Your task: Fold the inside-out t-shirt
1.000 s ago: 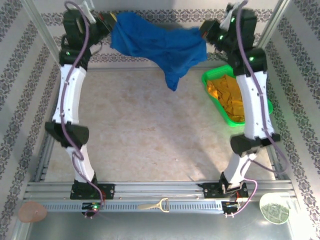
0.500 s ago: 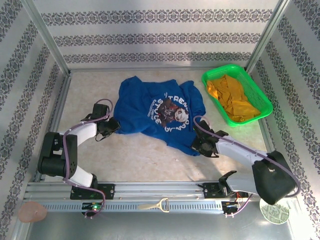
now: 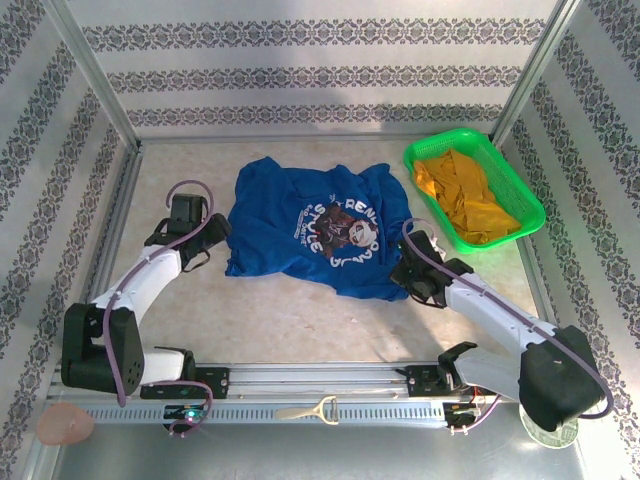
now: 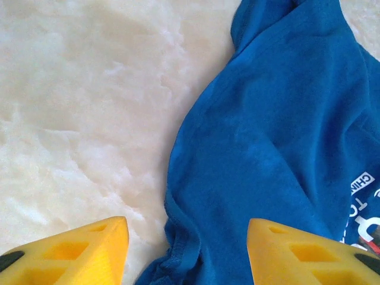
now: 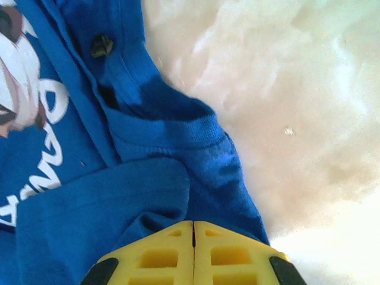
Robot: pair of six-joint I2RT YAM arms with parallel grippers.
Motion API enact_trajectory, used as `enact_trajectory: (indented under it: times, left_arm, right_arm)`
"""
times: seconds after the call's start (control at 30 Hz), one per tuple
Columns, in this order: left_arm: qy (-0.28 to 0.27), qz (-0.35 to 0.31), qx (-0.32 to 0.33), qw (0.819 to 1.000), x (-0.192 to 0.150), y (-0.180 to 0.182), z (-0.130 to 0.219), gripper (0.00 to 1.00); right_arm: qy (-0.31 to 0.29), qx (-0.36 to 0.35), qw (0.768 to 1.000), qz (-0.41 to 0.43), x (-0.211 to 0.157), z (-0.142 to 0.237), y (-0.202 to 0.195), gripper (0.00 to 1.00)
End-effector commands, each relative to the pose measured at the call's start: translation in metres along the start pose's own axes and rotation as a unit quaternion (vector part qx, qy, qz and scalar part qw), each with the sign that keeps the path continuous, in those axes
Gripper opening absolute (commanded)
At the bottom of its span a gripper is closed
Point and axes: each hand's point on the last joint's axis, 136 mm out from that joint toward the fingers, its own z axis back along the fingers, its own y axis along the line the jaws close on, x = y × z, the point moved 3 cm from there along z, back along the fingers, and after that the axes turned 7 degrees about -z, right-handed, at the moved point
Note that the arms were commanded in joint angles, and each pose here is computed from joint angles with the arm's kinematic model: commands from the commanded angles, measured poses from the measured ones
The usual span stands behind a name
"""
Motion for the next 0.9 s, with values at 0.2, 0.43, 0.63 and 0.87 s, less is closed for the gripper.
enact_trajectory:
  times: [0.2,0.43,0.63,0.87]
  left_arm:
    - [0.097,-0.122,0.035,0.987,-0.055,-0.007,-0.028,0.53]
    - [0.106,-0.166,0.063,0.978,-0.075,-0.007,-0.036,0.53]
    - [0.094,-0.196,0.099,0.971,-0.079,-0.001,-0.028,0.49]
    - [0.095,-0.199,0.108,0.969,-0.086,0.008,-0.027,0.44]
  right_arm:
    - [-0.016,0.013,1.0,0.011,0.016,0.007,0.017,0.0]
    - [-0.018,0.015,1.0,0.006,0.017,0.01,0.014,0.0]
    - [-0.017,0.016,1.0,-0.001,0.017,0.011,0.011,0.0]
    - [-0.018,0.021,1.0,-0.005,0.021,0.012,0.01,0.0]
